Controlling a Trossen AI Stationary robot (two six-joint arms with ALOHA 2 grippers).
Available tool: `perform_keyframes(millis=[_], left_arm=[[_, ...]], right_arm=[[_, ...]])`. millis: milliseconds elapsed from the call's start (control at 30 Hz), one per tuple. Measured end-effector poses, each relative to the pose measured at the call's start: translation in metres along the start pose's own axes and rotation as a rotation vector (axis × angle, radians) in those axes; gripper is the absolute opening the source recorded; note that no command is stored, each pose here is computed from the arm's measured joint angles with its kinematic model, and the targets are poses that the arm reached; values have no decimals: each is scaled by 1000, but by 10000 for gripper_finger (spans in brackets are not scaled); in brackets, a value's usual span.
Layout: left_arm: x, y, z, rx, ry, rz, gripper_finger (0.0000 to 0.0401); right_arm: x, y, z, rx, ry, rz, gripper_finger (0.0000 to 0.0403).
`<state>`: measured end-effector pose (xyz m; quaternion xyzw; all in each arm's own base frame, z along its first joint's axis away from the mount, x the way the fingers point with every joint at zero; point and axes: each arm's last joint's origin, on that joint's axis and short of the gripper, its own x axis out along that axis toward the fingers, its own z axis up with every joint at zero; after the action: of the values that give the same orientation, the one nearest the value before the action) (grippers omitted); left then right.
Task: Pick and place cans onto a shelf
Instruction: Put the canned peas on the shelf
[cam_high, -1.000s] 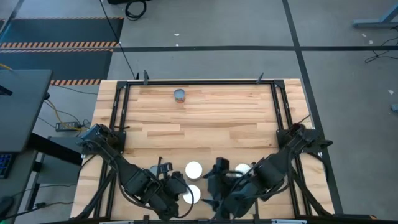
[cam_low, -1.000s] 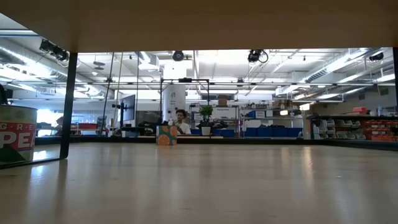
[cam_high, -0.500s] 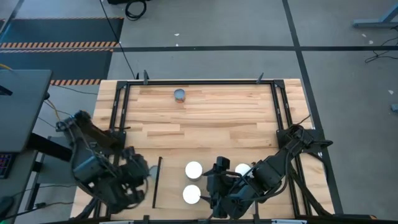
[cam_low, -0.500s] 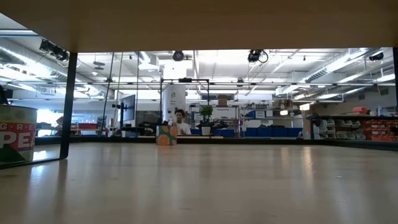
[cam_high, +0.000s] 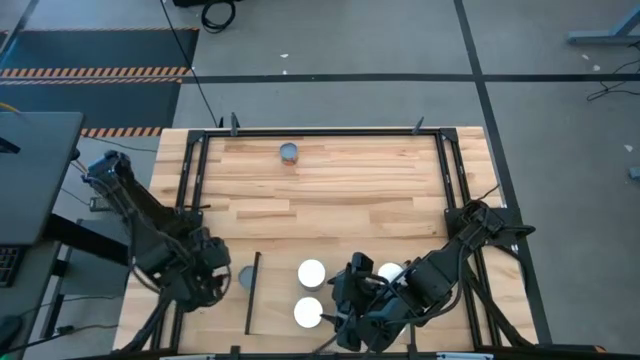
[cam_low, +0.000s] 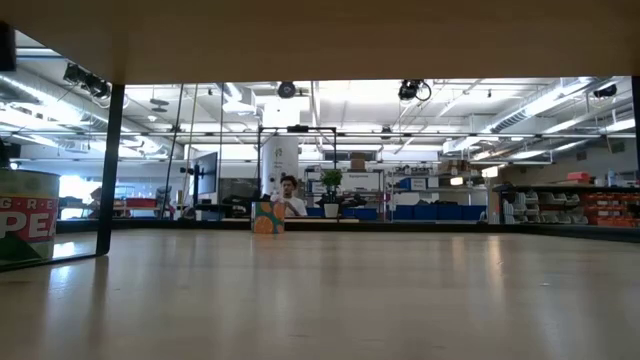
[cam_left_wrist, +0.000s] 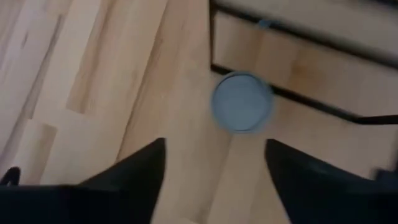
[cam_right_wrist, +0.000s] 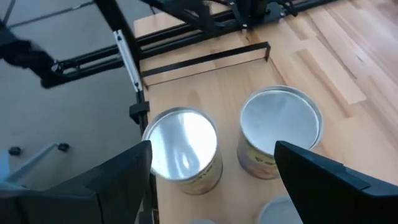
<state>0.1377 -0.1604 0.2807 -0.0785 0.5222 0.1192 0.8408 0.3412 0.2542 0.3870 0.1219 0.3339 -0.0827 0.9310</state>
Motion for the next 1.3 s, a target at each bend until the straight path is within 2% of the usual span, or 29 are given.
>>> perform_keyframes(millis=[133, 300, 533, 633, 833, 1067, 1167, 1300], left_arm=[[40, 0, -11, 48, -3, -37, 343], [74, 1, -22, 53, 2, -121, 366], [94, 7, -34, 95, -31, -109, 366], [101, 5, -36, 128, -83, -138, 366], [116, -5, -38, 151, -97, -146, 366], [128, -12, -35, 106, -147, -113, 364], [129, -12, -35, 84, -129, -123, 345], [126, -12, -35, 37, -94, -162, 286]], right_arm=[[5, -6, 5, 63, -1, -13, 346], [10, -13, 11, 118, 1, -26, 346], [16, -21, 18, 152, -4, -47, 346], [18, -24, 21, 156, -6, -54, 346], [21, -28, 23, 162, -8, -64, 346], [22, -29, 25, 163, -9, -68, 346], [21, -29, 24, 160, -7, -68, 346], [22, -29, 24, 152, -6, -70, 346]])
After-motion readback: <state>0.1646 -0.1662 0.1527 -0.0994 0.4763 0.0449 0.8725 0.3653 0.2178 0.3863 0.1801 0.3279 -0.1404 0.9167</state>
